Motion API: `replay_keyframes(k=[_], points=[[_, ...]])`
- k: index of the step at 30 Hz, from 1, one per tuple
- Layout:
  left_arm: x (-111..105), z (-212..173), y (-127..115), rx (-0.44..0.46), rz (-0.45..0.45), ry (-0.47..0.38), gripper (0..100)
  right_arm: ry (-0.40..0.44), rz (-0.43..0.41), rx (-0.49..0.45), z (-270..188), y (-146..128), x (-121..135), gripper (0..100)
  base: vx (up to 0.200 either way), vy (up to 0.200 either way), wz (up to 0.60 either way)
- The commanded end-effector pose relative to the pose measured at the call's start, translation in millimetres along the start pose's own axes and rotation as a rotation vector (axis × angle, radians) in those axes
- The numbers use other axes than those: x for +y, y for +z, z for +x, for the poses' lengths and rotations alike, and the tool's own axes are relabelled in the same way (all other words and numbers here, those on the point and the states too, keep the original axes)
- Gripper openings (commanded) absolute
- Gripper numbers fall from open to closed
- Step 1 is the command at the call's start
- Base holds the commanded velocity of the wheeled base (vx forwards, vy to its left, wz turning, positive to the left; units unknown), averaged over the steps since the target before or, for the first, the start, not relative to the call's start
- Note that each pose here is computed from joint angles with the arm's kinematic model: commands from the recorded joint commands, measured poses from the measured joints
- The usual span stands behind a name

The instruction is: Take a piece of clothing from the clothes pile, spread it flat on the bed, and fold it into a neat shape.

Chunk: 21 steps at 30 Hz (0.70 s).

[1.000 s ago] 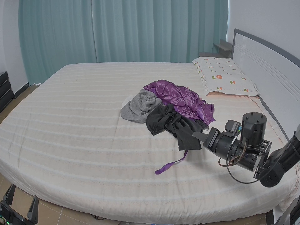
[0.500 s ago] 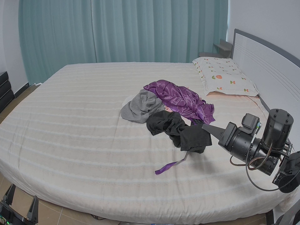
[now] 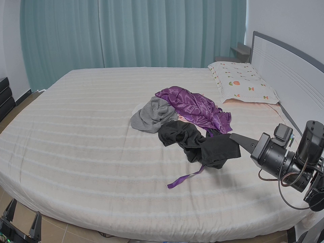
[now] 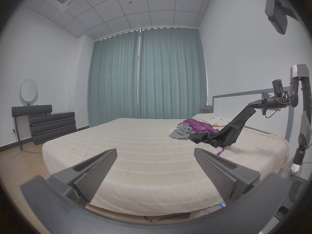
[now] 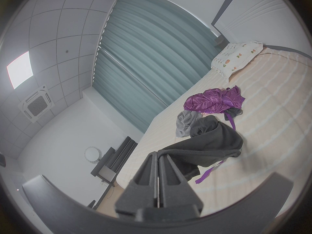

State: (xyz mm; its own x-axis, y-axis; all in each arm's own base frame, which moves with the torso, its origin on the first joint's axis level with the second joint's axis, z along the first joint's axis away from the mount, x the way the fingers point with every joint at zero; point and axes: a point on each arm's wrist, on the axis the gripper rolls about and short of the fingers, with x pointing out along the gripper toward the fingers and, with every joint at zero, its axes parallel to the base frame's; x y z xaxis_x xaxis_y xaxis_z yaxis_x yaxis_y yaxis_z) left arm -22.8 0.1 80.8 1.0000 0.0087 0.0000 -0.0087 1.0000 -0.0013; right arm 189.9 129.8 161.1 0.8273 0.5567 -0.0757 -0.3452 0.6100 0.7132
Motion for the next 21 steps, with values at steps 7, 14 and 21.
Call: replay_keyframes(k=[7,14,21], points=[[0.0,0.0,-5.3,0.0,0.0,0.0,100,-0.007,0.001,-0.01,-18.9,0.4,-3.7,0,0.0,0.0,0.0],[0.0,0.0,-5.1,-0.002,0.0,-0.001,100,-0.008,0.001,-0.053,-29.8,8.9,-3.3,0,0.0,0.0,0.0],[0.1,0.0,-5.0,-0.003,0.012,0.005,100,-0.022,0.003,-0.052,-32.1,7.8,-6.6,0,0.0,0.0,0.0]])
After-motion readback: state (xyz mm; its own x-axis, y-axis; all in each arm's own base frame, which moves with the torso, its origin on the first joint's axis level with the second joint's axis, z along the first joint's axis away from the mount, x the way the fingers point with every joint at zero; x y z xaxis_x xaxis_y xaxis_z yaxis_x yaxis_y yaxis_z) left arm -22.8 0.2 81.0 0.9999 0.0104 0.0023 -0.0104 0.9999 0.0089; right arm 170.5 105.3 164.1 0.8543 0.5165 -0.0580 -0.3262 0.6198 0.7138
